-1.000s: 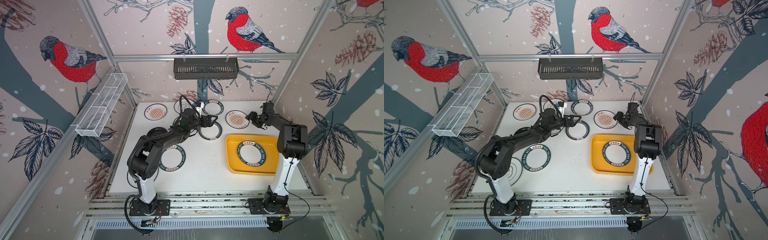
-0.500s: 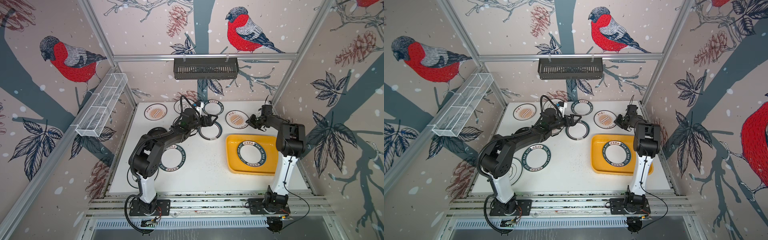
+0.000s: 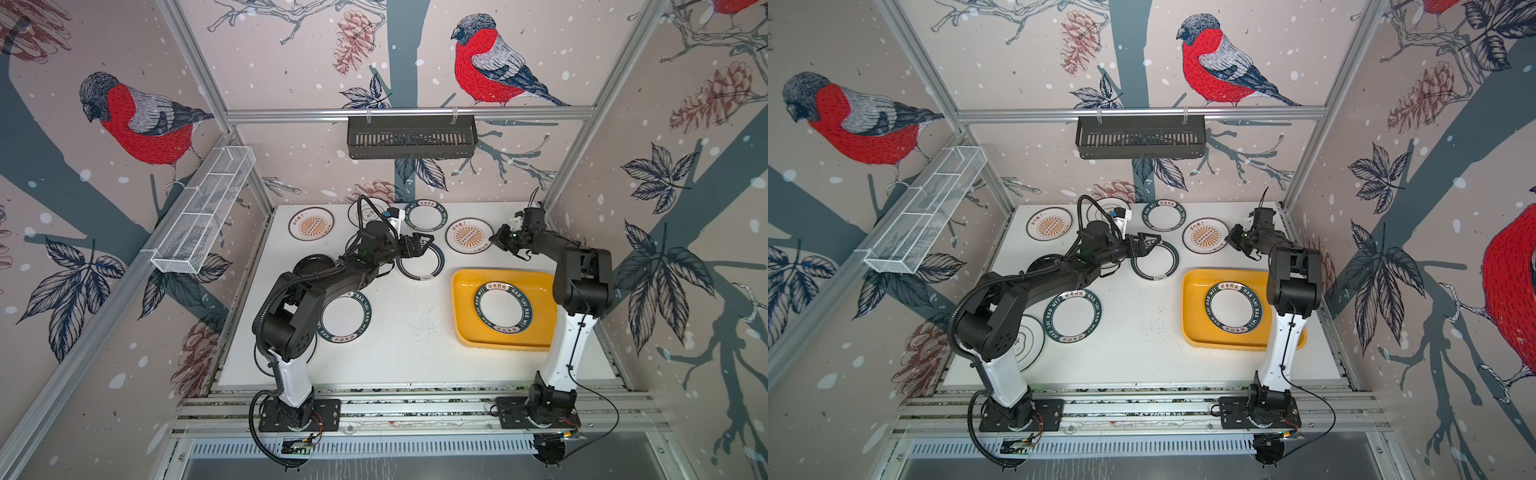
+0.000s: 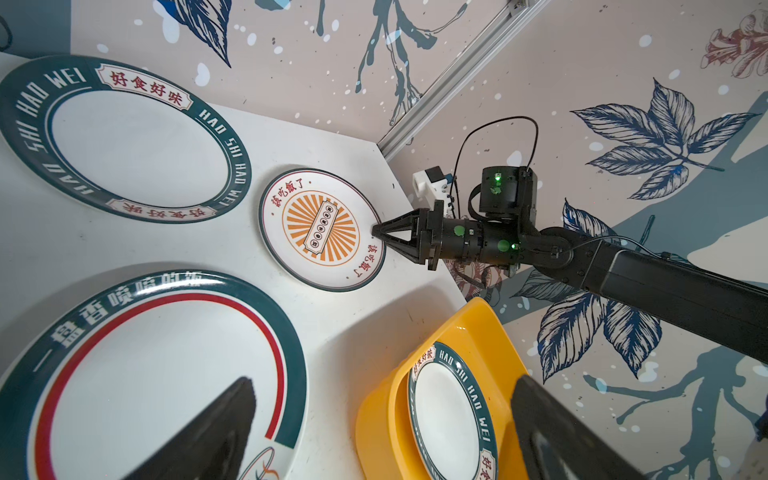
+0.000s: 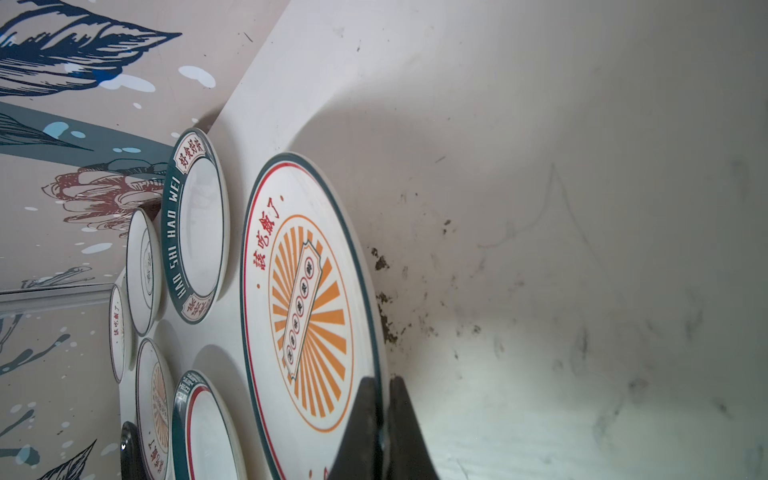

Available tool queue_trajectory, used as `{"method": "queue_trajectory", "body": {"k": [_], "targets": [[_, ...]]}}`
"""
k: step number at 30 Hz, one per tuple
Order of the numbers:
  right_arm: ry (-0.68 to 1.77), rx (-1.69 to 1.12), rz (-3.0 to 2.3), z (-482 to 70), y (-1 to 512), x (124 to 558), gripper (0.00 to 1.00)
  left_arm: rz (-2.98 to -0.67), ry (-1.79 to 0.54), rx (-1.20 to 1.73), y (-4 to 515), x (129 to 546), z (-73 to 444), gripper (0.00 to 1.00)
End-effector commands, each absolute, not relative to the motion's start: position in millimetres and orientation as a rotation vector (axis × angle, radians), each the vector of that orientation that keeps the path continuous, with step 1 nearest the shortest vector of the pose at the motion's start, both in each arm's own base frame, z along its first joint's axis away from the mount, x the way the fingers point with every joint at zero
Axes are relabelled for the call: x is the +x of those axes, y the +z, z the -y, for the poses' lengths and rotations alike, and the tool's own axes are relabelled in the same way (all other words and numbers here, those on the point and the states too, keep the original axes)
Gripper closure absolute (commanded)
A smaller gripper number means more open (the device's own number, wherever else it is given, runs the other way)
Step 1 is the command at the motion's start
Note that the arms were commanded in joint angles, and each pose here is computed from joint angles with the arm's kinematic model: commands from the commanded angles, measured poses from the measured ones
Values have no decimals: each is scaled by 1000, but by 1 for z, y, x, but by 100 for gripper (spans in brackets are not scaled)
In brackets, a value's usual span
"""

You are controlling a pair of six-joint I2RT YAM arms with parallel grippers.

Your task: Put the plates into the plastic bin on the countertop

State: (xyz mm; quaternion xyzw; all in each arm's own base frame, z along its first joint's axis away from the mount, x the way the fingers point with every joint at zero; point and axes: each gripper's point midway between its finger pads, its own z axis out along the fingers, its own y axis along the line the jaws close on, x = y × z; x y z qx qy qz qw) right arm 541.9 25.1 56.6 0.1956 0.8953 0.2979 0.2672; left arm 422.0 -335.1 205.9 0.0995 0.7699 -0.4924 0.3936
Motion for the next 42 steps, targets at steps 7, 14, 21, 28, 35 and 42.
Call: {"method": "queue_trajectory", "body": {"k": [7, 14, 21, 28, 35, 42], "targets": [[720, 583, -2401, -15, 72, 531, 97, -1871, -1293, 305, 227, 407, 333, 4], [726, 563, -2349, -16, 99, 523, 98, -1876, -1316, 335, 225, 397, 334, 4], [732, 543, -2325, -18, 115, 516, 98, -1875, -1326, 343, 225, 393, 332, 4], [735, 544, -2306, -20, 124, 510, 98, -1896, -1286, 374, 224, 392, 332, 4], [741, 533, -2284, -21, 138, 502, 98, -1903, -1254, 378, 226, 394, 330, 4], [745, 530, -2257, -22, 148, 495, 98, -1958, -1207, 444, 223, 385, 328, 4]]}}
